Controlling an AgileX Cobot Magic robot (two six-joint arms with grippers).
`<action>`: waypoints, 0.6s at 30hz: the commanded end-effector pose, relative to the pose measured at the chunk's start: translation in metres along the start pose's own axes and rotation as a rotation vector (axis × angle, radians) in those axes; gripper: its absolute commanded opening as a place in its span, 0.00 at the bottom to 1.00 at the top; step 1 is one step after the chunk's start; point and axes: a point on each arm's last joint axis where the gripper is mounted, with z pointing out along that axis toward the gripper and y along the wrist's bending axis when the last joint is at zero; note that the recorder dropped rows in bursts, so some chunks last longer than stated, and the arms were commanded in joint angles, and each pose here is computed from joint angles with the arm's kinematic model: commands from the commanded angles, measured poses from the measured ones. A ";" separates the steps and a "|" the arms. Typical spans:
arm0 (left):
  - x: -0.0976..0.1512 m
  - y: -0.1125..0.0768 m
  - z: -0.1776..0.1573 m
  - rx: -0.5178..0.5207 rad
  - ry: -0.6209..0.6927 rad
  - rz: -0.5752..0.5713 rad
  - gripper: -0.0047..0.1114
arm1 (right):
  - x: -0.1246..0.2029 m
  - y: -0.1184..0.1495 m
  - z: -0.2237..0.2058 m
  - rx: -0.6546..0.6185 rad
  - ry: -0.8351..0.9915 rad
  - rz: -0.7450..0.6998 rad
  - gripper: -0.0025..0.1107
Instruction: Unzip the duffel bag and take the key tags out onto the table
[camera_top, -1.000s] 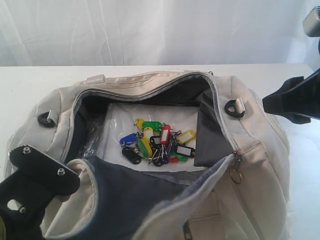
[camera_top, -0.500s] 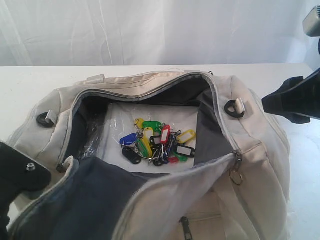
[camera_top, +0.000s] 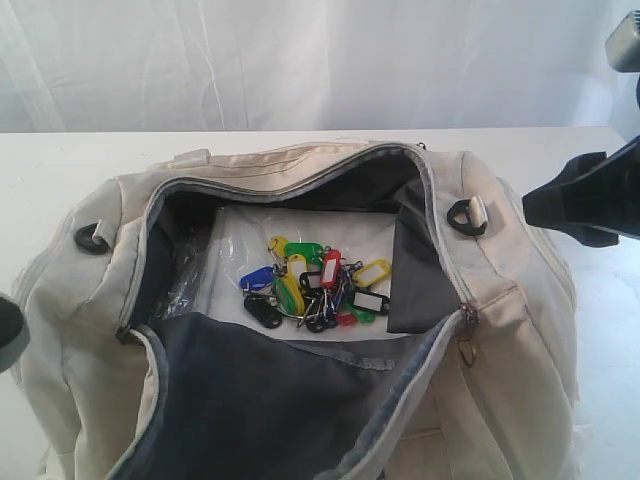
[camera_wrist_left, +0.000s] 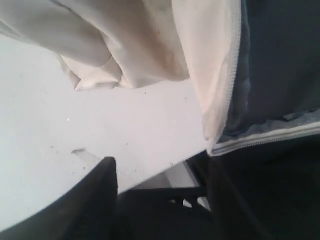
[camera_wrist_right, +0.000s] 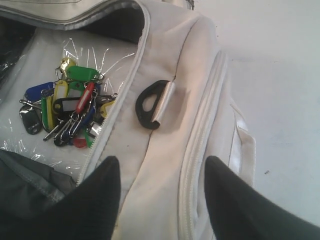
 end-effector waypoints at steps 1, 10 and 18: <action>-0.020 -0.006 -0.018 0.107 -0.219 0.025 0.54 | -0.002 0.008 -0.006 -0.081 -0.037 0.031 0.43; -0.051 -0.026 -0.010 0.106 -0.447 0.191 0.18 | 0.003 0.055 -0.023 -0.558 -0.064 -0.230 0.13; -0.064 -0.048 0.026 0.002 -0.357 0.258 0.04 | 0.035 0.077 0.003 -0.688 0.117 -0.230 0.02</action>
